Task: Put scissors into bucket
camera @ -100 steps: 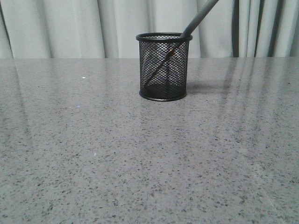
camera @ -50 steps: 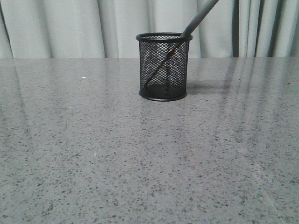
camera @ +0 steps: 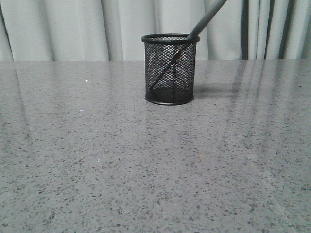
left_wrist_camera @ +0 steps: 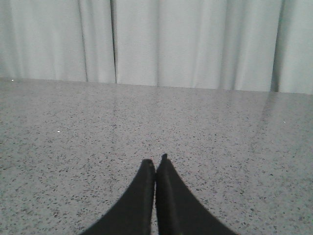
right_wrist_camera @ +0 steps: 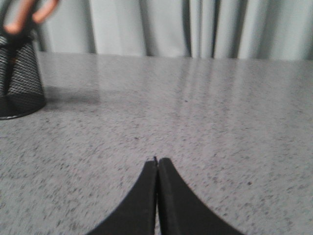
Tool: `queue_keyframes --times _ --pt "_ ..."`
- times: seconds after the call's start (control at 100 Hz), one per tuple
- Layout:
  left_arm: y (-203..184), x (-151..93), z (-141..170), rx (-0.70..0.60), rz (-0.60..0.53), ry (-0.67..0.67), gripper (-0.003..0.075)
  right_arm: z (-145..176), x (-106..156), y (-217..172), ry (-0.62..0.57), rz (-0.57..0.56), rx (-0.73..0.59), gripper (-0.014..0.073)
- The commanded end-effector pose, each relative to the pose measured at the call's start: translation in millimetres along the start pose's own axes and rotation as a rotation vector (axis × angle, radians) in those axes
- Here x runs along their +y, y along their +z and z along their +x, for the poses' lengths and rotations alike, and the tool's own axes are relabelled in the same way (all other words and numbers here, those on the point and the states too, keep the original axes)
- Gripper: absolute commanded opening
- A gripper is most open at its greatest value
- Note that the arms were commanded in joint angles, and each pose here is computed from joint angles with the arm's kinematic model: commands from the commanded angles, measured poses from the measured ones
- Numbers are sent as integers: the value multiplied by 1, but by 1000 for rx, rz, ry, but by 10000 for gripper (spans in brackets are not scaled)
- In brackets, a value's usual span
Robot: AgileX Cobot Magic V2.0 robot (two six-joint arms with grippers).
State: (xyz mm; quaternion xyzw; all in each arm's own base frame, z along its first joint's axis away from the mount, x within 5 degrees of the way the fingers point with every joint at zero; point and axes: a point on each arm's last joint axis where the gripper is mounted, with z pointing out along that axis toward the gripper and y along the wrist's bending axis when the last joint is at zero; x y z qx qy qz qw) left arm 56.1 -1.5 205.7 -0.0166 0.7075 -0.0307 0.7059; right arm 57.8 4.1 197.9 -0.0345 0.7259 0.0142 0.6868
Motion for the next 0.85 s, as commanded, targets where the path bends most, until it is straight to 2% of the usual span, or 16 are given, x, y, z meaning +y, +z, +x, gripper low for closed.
queue_keyframes --times 0.0,0.2,0.41,0.84 --pt "-1 1 1 -77 -2 -19 -21 0 -2 -1 -18 29 -50 -45" --pt "-1 1 1 -76 -2 -19 -21 7 -3 -3 -69 43 15 -45" --pt "-1 1 1 -76 -2 -19 -21 1 -3 -3 -70 44 -47 -45" --pt "-1 1 1 -76 -2 -19 -21 1 -3 -3 -70 44 -48 -45"
